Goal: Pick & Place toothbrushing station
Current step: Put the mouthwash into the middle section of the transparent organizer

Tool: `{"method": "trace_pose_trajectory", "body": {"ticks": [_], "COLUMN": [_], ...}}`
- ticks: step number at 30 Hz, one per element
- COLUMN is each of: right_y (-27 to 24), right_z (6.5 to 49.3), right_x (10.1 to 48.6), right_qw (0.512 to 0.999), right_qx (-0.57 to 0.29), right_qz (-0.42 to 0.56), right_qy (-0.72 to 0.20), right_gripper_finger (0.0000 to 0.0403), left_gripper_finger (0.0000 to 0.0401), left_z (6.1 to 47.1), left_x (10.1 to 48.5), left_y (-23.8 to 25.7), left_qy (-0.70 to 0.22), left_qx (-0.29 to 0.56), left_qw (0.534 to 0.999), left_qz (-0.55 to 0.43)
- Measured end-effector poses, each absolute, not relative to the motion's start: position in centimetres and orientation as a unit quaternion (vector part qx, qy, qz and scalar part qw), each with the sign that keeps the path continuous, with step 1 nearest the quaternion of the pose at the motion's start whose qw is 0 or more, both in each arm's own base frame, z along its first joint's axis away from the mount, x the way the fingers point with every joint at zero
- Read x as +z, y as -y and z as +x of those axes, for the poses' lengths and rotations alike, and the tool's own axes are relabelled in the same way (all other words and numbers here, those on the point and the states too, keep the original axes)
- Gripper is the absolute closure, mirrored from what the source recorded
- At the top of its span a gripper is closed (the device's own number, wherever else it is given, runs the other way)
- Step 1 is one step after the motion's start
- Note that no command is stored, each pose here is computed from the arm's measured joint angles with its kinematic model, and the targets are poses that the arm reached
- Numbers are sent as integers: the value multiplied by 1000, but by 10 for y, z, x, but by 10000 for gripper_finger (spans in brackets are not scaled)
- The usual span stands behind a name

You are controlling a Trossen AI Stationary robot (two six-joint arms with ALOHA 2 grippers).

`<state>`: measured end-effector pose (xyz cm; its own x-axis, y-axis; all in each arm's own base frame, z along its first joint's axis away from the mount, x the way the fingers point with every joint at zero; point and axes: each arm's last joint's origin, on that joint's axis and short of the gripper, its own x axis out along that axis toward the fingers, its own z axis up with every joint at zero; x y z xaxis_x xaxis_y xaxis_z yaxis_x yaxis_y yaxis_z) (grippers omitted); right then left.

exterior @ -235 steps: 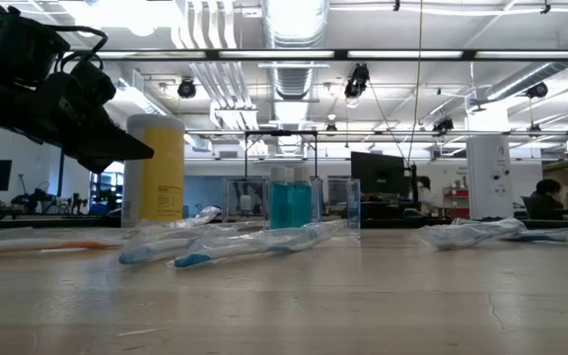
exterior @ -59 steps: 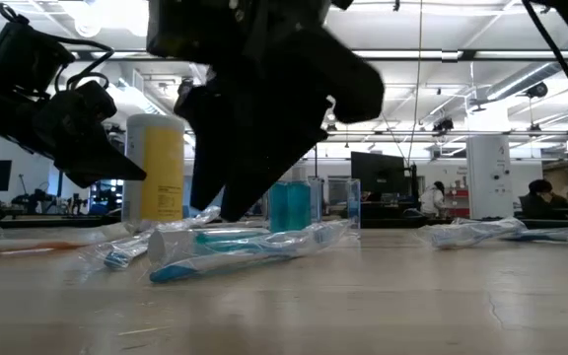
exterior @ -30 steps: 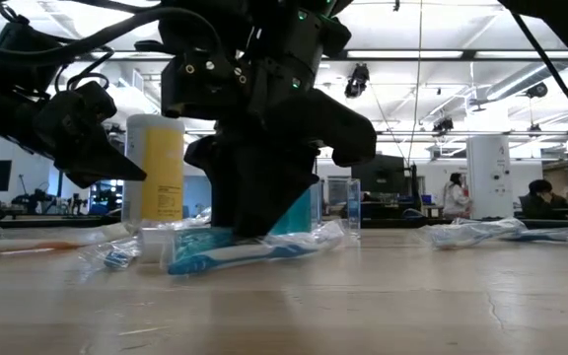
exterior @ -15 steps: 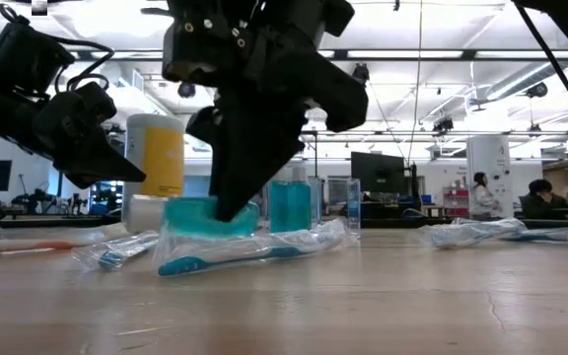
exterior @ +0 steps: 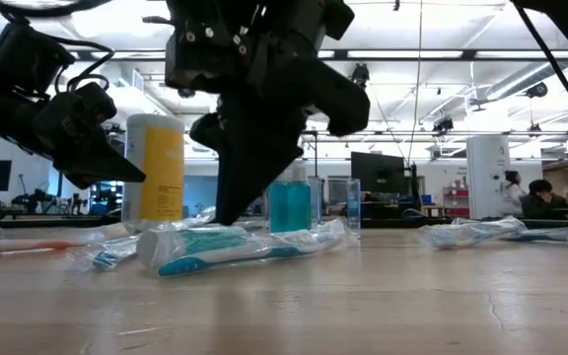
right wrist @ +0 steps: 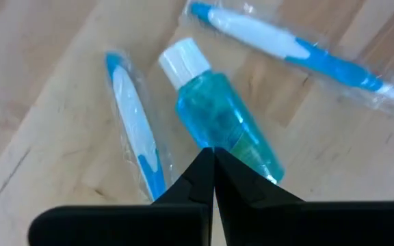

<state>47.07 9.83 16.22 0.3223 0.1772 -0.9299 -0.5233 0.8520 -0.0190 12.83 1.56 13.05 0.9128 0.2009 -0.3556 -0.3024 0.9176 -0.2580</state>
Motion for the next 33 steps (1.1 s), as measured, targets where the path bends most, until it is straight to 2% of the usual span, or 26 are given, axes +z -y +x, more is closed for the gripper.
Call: {"method": "trace_pose_trajectory", "body": {"ticks": [5,8,11,19,23,27,33], "right_y": [-99,-100,-101,-102,-101,-95,-77], "right_z": [472,472,472,477,476,472,474], "right_x": [163,164,165,167,162,149,136], "right_qw": [799,793,790,792,786,782,800], "right_qx": [229,249,260,276,288,286,271], "right_qz": [-173,-202,-218,-263,-281,-277,-255], "right_qy": [-527,-518,-511,-476,-470,-481,-471], "right_gripper_finger": [394,378,343,219,181,173,190], "left_gripper_finger": [396,396,396,396,396,396,396], "left_z": [128,128,128,128,128,128,127], "left_x": [130,130,130,130,130,129,128], "left_y": [-16,-16,-16,-16,-16,-16,-16], "left_qy": [-163,-163,-163,-164,-168,-173,-174], "left_qx": [130,130,130,130,131,132,132], "left_qw": [966,966,966,966,965,964,964], "left_qz": [-155,-155,-155,-153,-153,-153,-152]}}
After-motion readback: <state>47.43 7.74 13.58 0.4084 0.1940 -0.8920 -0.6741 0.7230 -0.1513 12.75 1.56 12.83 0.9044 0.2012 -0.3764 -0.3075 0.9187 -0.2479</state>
